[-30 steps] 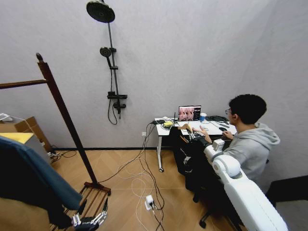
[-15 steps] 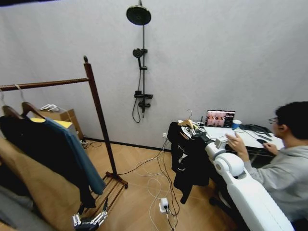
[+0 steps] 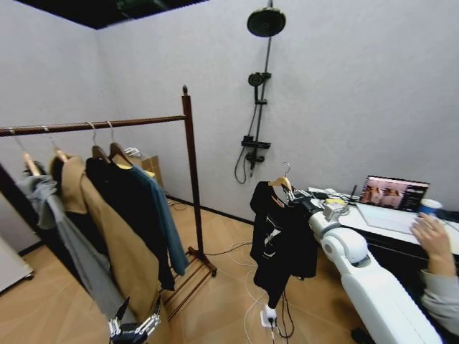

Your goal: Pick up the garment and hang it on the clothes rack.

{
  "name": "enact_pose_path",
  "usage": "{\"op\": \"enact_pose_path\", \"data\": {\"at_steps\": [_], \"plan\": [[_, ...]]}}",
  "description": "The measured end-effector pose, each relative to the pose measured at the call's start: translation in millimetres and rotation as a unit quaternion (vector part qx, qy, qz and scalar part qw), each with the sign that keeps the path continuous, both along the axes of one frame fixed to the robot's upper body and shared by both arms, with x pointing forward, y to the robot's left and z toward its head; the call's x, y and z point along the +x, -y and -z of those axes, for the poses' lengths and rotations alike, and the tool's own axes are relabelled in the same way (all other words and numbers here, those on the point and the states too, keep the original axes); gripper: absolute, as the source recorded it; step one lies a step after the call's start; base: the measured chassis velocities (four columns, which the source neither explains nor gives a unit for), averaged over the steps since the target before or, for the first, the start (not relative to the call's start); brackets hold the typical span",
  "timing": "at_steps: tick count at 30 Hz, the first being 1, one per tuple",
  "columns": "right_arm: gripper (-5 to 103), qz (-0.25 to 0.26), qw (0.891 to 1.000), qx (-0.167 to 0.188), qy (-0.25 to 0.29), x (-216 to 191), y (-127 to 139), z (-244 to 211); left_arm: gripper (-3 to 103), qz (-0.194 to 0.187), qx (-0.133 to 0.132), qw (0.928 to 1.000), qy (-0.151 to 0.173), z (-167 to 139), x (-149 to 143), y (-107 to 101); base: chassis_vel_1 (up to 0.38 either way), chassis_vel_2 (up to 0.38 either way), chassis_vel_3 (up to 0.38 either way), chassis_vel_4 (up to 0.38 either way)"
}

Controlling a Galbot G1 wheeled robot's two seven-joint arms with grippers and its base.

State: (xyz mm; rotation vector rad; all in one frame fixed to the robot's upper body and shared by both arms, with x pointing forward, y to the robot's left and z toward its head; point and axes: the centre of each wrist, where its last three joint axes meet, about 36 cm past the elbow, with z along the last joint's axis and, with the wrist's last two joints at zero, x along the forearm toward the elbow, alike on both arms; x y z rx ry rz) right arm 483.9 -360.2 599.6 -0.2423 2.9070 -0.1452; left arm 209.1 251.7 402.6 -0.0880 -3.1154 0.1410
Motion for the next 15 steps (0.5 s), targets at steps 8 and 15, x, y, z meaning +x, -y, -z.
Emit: {"op": "enact_pose_path", "data": {"at_steps": [8, 15], "plan": [[10, 0.024, 1.0, 0.007, -0.003, 3.2, 2.5, 2.6, 100, 0.0, 0.0, 1.0, 0.0, 0.0, 0.0, 0.0, 0.13, 0.122, 0.121, 0.123], [10, 0.031, 0.999, 0.03, -0.015, 2.1, 3.8, 0.1, 100, 0.0, 0.0, 1.0, 0.0, 0.0, 0.0, 0.0, 0.123, 0.119, 0.13, 0.123]]}}
